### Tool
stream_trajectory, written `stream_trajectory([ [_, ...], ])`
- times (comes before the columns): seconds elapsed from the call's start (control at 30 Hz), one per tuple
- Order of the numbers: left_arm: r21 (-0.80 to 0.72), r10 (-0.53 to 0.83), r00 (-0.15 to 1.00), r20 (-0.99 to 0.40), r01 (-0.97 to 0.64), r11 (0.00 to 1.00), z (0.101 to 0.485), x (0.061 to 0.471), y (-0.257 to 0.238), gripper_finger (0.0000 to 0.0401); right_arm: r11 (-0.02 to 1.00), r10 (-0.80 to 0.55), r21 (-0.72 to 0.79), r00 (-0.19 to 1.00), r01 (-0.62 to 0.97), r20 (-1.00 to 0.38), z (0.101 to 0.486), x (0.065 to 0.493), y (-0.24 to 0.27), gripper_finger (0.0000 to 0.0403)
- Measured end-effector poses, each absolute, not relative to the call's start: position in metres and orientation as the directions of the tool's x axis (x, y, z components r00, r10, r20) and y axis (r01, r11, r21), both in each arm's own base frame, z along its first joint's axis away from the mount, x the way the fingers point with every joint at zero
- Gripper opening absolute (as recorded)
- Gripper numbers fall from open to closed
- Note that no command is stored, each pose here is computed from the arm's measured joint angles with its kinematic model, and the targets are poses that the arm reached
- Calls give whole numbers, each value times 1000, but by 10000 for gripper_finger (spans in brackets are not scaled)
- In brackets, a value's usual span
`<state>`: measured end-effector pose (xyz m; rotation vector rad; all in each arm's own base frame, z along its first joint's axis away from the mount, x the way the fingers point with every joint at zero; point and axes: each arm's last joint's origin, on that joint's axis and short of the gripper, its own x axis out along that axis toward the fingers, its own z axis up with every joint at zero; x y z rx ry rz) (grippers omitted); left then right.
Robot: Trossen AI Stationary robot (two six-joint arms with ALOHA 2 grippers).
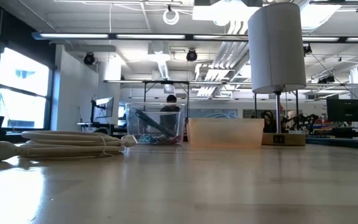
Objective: Pick & Place USB Port
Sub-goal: Put the top light brown hdmi cable into the orange bin
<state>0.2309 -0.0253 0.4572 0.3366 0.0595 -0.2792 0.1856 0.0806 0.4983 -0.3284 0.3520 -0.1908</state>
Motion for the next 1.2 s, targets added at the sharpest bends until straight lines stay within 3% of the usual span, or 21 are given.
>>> stream_trajectory([
  [0.17,305,-344,932,-115,363,881,446,252,-30,23,931,-183,-356,950,85,-252,505,199,77,199],
  [0.4,302,-476,875,-82,477,825,437,280,-36,23,945,-139,-324,947,40,-289,496,229,69,240],
  [0.83,282,-500,858,-117,512,812,427,291,-37,23,914,-135,-406,937,-7,-321,475,278,72,242],
  [0.97,277,-500,857,-126,514,812,426,291,-37,30,911,-160,-412,940,22,-302,476,280,72,196],
  [1.13,269,-484,862,-151,507,819,424,290,-37,95,893,-197,-448,937,50,-289,479,276,70,41],
  [1.2,272,-469,870,-151,493,827,424,291,-36,117,885,-212,-461,936,61,-281,481,273,69,35],
])
